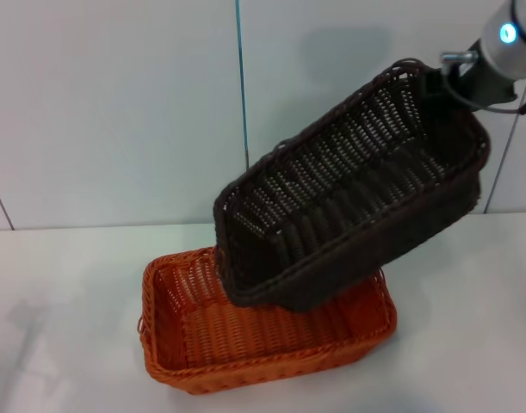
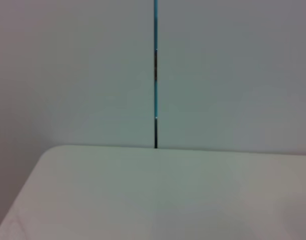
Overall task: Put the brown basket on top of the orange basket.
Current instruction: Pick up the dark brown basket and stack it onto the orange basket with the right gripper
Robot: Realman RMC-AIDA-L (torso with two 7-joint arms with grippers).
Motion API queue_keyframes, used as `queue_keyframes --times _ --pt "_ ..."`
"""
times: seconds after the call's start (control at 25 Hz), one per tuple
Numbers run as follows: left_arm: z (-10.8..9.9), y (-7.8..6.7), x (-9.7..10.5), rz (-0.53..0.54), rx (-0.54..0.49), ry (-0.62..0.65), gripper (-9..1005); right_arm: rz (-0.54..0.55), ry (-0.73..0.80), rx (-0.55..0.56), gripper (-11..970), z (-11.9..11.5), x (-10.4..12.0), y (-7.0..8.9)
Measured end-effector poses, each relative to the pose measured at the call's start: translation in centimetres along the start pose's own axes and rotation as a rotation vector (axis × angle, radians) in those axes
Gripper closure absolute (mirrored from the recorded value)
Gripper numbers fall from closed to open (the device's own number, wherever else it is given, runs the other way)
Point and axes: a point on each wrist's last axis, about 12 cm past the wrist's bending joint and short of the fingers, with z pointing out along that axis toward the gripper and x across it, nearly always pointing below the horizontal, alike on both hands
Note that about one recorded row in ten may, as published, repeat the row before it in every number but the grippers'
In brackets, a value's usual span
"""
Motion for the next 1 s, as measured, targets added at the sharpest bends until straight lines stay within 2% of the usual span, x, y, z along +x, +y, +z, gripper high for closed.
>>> queue_keyframes --times 0.12,0.32,0.44,0.68,1.0 --pt "0.2 0.3 -0.3 0.014 -0.001 0.007 61 -0.004 0.012 0.005 793 0.6 -0.5 -1.2" --pt "0.5 0.4 -0.5 0.04 0.006 0.015 61 -0.003 0.029 0.057 793 1.9 -1.6 -2.4" --pt "0.4 0.8 -0.7 0.04 0.002 0.016 61 0.01 0.022 0.095 793 2.8 -2.5 -2.6" --pt "0.4 1.1 -0.7 0.053 0.004 0.025 61 0.034 0.003 0.088 794 4.0 -4.7 -2.9" --pt "0.5 1.3 -1.0 0.078 0.005 0.028 61 0.055 0.035 0.114 794 3.4 -6.2 -3.0"
